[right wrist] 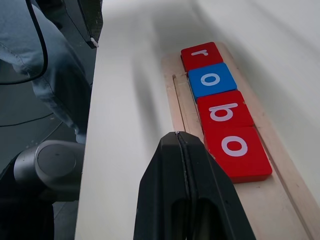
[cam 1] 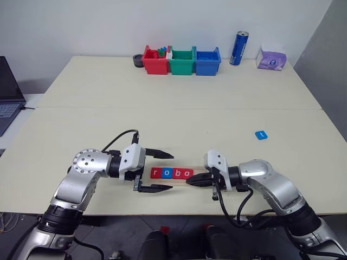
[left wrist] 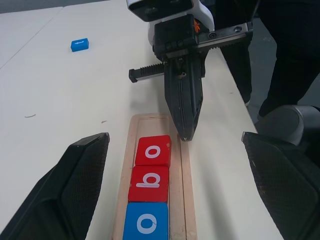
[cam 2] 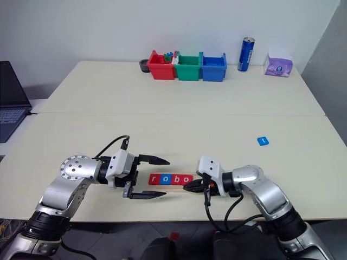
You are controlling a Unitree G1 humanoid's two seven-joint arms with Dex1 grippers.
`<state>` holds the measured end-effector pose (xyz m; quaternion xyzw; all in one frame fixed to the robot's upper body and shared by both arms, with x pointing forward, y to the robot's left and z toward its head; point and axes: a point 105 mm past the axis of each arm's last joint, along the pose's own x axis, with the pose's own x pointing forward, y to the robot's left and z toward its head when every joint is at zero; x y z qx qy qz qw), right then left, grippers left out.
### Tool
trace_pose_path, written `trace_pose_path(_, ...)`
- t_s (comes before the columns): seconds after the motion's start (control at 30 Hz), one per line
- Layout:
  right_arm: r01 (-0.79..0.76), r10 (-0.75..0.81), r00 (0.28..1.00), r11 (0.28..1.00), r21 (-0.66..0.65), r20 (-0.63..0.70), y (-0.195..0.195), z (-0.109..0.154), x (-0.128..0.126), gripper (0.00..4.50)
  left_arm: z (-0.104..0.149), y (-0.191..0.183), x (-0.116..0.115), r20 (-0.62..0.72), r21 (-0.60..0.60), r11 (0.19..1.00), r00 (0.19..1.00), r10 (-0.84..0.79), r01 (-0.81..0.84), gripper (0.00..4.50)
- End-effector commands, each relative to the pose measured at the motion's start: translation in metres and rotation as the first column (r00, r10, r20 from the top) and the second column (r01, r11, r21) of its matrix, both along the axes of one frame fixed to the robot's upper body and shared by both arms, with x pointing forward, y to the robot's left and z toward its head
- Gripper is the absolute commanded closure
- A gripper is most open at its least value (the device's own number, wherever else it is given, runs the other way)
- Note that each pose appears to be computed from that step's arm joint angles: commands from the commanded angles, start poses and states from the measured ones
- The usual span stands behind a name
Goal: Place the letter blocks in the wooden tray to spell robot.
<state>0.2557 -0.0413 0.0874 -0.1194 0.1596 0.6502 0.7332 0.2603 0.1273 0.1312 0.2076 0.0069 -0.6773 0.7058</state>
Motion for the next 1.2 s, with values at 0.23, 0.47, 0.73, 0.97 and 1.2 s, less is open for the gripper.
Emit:
trace_pose_path(0.23, 0.049, -0.048, 0.998, 0.999, -0.017, 0.051, 0.003, -0.002, 0.014, 4.49, 0.006, -0.002, -0.003, 0.035, 0.001, 1.000, 0.999, -0.019, 0.019, 0.00)
trace_pose_path(0.47, 0.061, -0.059, 0.996, 0.998, -0.023, 0.074, 0.001, -0.001, 0.020, 4.49, 0.005, -0.003, -0.003, 0.034, -0.003, 1.000, 0.999, -0.023, 0.023, 0.00)
trace_pose_path(0.73, 0.021, -0.021, 1.000, 1.000, 0.003, 0.022, -0.005, 0.008, 0.009, 4.49, 0.005, -0.005, -0.003, 0.034, -0.009, 1.000, 0.999, -0.021, 0.021, 0.00)
trace_pose_path(0.97, 0.041, -0.040, 0.999, 0.997, 0.062, -0.009, -0.016, 0.030, 0.009, 4.49, 0.005, -0.006, -0.003, 0.035, -0.012, 1.000, 0.999, -0.020, 0.020, 0.00)
trace_pose_path(1.2, 0.146, -0.151, 0.987, 0.986, 0.079, 0.055, -0.042, 0.050, 0.018, 3.91, 0.006, -0.008, -0.001, 0.040, -0.024, 1.000, 0.999, -0.014, 0.015, 0.00)
